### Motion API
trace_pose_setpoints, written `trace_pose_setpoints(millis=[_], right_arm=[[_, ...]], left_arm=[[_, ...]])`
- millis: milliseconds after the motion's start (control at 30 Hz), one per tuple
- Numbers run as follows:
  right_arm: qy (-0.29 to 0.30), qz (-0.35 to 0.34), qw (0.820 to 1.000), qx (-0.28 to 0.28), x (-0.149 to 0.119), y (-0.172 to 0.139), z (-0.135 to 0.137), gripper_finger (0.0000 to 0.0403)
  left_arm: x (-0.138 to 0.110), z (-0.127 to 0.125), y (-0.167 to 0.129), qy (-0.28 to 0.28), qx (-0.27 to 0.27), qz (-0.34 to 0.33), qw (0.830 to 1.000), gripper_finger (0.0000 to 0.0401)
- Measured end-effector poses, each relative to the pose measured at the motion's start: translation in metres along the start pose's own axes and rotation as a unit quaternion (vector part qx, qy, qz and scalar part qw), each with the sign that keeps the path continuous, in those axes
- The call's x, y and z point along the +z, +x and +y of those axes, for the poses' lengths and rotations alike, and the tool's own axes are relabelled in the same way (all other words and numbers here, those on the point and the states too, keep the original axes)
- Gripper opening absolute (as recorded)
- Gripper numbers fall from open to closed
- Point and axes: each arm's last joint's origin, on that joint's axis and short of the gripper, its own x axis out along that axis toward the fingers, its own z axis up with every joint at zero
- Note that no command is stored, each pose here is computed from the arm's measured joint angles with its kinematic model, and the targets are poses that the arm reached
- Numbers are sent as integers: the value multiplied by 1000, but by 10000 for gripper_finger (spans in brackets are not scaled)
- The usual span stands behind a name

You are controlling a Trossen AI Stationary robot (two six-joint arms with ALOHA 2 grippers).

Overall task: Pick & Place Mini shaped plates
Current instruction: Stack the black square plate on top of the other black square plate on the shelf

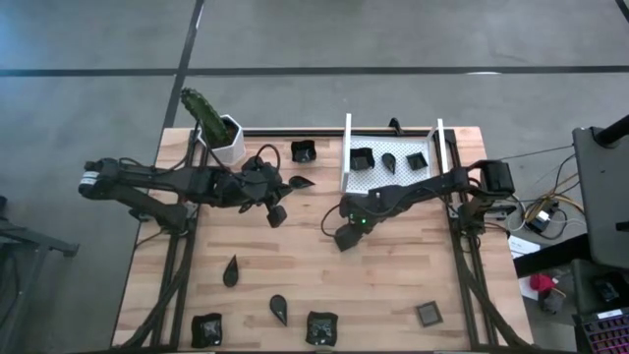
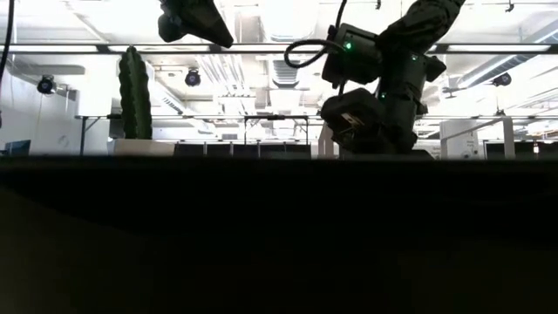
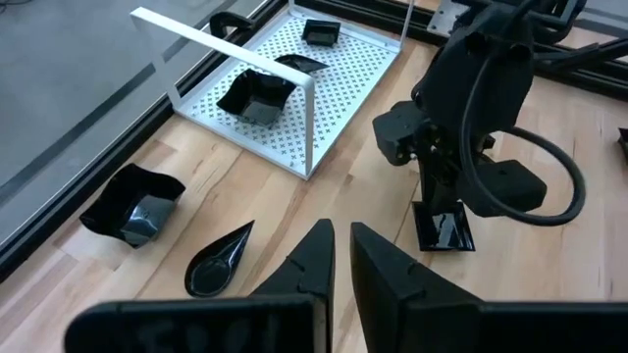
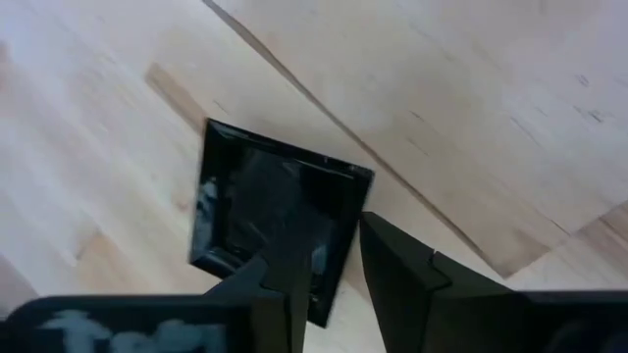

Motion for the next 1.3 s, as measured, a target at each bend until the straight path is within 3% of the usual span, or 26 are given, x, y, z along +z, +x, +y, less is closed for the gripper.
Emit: trace_pose_setpoints(millis=[200, 600, 800, 1100, 1300], right_arm=[[1, -1, 1000, 1, 0, 0, 0, 18], [-2, -12, 1000, 6, -1, -11, 2, 8], [-4, -40, 999, 18, -2, -36, 5, 8], [7, -61, 998, -28, -14, -75, -6, 8], [42, -108, 993, -36, -18, -117, -22, 8]], left_arm=[[0, 0, 0, 0, 0, 0, 1000, 30], [0, 0, 0, 0, 0, 0, 1000, 30], [0, 0, 0, 3, 0, 0, 1000, 30], [0, 0, 0, 7, 0, 1, 1000, 30], [0, 0, 0, 7, 0, 1, 1000, 30]])
